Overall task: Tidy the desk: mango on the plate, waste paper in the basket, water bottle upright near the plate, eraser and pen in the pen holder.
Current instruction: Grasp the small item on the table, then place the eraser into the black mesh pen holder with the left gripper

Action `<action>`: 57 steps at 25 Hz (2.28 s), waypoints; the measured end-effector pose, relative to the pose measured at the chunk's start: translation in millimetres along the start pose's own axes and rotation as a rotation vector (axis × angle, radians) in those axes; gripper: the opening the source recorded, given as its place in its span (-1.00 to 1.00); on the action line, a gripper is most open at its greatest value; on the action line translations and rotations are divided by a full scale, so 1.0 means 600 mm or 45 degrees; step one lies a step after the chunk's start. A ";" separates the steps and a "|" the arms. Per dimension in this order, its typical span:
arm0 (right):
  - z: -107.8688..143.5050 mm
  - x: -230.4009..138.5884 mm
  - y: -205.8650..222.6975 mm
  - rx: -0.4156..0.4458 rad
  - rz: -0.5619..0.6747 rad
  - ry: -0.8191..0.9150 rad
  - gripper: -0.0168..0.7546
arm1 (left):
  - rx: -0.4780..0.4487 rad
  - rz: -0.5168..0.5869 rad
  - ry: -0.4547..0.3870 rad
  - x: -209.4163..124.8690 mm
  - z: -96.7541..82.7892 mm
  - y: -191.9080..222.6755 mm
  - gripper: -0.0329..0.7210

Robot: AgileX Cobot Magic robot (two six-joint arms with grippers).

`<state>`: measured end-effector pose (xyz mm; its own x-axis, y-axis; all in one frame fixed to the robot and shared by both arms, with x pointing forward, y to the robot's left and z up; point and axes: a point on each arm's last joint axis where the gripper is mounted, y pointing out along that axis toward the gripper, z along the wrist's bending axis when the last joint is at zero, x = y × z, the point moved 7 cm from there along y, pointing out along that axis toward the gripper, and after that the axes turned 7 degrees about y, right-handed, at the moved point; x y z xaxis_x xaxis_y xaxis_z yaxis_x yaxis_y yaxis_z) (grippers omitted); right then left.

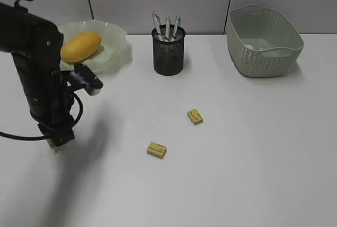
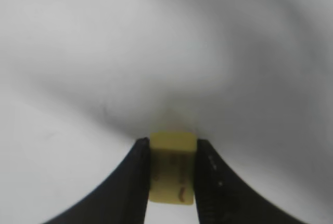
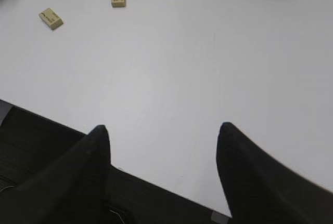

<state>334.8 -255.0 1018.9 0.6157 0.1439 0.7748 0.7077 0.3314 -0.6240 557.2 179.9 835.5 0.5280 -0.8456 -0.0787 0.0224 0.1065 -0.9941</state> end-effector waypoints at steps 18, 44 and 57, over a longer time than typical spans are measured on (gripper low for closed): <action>0.000 0.000 0.000 0.000 0.000 0.001 0.37 | 0.182 -1.289 -0.494 0.236 0.115 -0.327 -0.38; 0.000 0.000 0.000 -0.002 -0.001 0.001 0.37 | 0.298 -1.655 -0.892 0.374 0.121 -0.194 -0.38; 0.000 0.000 0.000 -0.002 -0.002 0.000 0.37 | 0.284 -1.637 -0.914 0.376 0.121 -0.174 -0.10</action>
<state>335.0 -255.3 1019.1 0.6147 0.1430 0.7756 0.7092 0.3300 -0.6230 735.7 15.8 927.3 0.3401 0.0042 0.9404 0.8771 -0.3621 -0.3156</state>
